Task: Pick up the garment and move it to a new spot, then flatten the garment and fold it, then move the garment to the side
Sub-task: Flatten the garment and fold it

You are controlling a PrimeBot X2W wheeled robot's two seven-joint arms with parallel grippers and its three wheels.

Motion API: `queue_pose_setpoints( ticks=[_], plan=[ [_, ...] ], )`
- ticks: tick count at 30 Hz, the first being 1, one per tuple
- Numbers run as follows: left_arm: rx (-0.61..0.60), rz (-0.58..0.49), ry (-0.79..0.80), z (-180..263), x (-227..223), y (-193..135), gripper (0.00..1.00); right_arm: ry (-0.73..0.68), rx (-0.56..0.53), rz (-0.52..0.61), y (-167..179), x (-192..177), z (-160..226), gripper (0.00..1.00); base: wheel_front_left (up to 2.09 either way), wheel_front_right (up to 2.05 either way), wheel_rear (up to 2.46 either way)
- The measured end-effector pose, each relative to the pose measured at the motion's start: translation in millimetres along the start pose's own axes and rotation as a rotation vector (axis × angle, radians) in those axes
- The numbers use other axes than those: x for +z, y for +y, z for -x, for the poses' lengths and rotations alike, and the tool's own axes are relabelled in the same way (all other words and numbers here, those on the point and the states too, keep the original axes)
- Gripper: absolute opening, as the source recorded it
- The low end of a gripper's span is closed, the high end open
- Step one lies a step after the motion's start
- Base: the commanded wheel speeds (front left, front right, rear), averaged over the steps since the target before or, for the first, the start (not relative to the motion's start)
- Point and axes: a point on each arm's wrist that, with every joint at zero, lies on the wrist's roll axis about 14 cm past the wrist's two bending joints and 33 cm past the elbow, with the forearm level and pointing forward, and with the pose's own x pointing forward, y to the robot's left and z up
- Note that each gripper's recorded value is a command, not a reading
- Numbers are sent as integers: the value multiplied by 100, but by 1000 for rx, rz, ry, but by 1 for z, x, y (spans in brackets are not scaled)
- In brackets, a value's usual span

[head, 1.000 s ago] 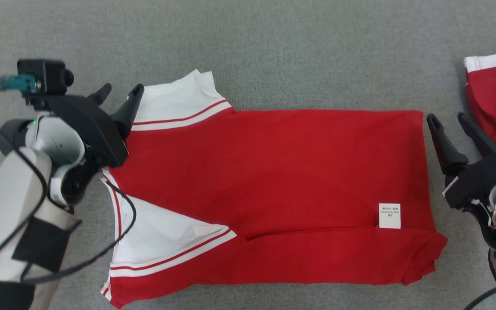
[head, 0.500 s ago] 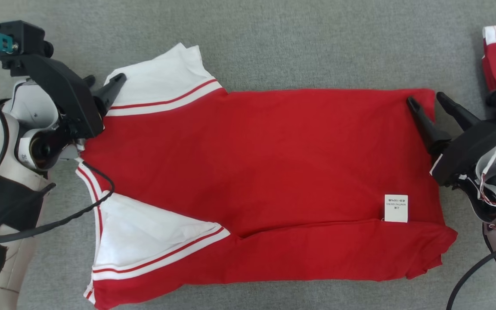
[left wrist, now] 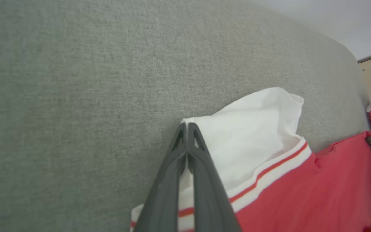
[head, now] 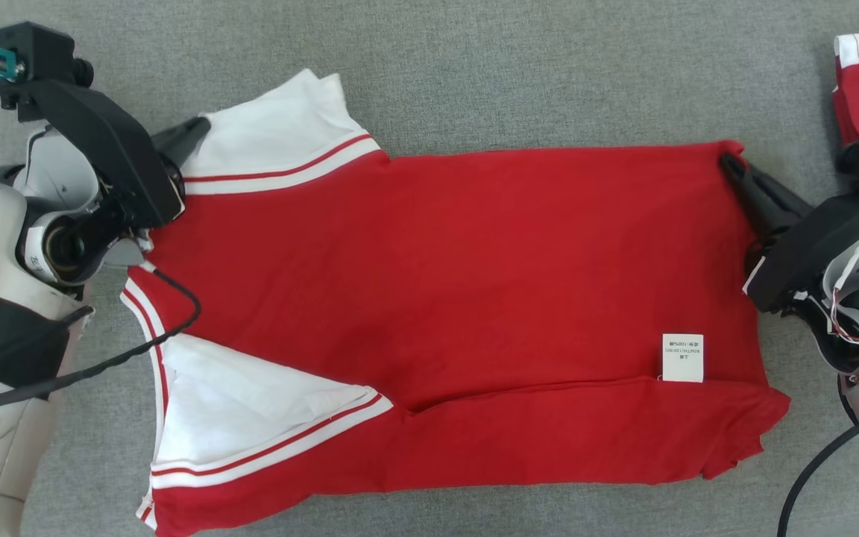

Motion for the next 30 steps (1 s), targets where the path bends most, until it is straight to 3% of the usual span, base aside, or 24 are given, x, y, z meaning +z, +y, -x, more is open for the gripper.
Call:
queue_pose_setpoints(
  ticks=[13, 21, 30],
  plan=[
    [-67, -34, -194, 19, 44, -21, 0, -188, 52, 50, 13, 42, 9, 0, 0, 0, 0],
    [-147, -74, -249, 44, 30, -39, 0, -164, 146, 91, 34, 18, 40, 0, 0, 0, 0],
    [-220, -63, -331, 77, 5, -48, 0, -75, 159, 86, 28, -14, 71, 0, 0, 0, 0]
  ],
)
